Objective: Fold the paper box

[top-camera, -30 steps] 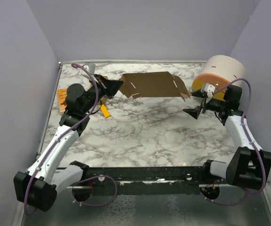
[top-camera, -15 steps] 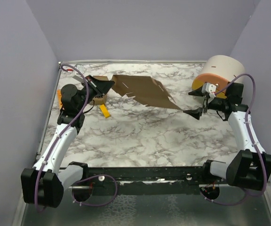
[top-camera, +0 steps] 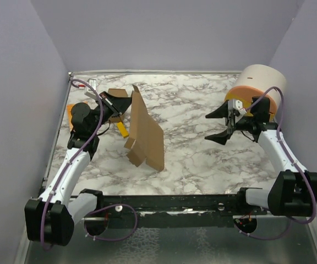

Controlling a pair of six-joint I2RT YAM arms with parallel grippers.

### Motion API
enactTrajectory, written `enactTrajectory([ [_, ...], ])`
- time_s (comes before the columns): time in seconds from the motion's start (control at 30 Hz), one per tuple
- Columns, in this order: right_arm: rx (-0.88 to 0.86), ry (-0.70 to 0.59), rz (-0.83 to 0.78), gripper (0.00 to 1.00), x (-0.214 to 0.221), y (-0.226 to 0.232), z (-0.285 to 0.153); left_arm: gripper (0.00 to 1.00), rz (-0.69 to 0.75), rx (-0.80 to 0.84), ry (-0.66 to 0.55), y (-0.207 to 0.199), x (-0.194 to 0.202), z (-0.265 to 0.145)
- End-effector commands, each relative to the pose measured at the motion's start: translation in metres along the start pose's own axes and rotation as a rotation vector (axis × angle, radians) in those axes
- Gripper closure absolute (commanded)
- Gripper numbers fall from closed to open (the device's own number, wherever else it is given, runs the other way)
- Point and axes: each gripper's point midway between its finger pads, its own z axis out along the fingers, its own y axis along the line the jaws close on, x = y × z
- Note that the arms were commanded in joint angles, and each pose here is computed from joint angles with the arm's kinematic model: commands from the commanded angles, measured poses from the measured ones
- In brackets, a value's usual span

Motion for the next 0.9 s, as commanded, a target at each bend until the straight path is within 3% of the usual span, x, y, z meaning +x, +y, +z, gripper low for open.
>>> enactTrajectory([
  [0.0, -0.143, -0.116, -0.036, 0.01, -0.017, 0.034, 0.009, 1.00, -0.014, -0.053, -0.078, 0.005, -0.016, 0.001],
  [0.1, -0.130, -0.020, 0.013, 0.01, 0.002, 0.032, 0.029, 1.00, -0.053, -0.131, -0.105, 0.018, -0.022, 0.004],
  [0.27, -0.033, 0.116, 0.091, 0.01, 0.035, 0.008, 0.051, 1.00, 0.023, -0.240, -0.089, 0.022, -0.030, 0.010],
  [0.43, -0.070, 0.112, 0.124, 0.01, 0.040, 0.013, 0.054, 1.00, 0.103, -0.354, -0.026, 0.039, -0.015, 0.013],
  [0.63, -0.140, 0.094, 0.102, 0.01, 0.039, 0.033, 0.071, 1.00, 0.137, -0.433, -0.036, 0.042, -0.026, 0.028],
  [0.87, -0.147, 0.084, 0.133, 0.01, 0.029, 0.035, 0.080, 1.00, 0.061, -0.565, -0.101, 0.043, -0.044, 0.061],
])
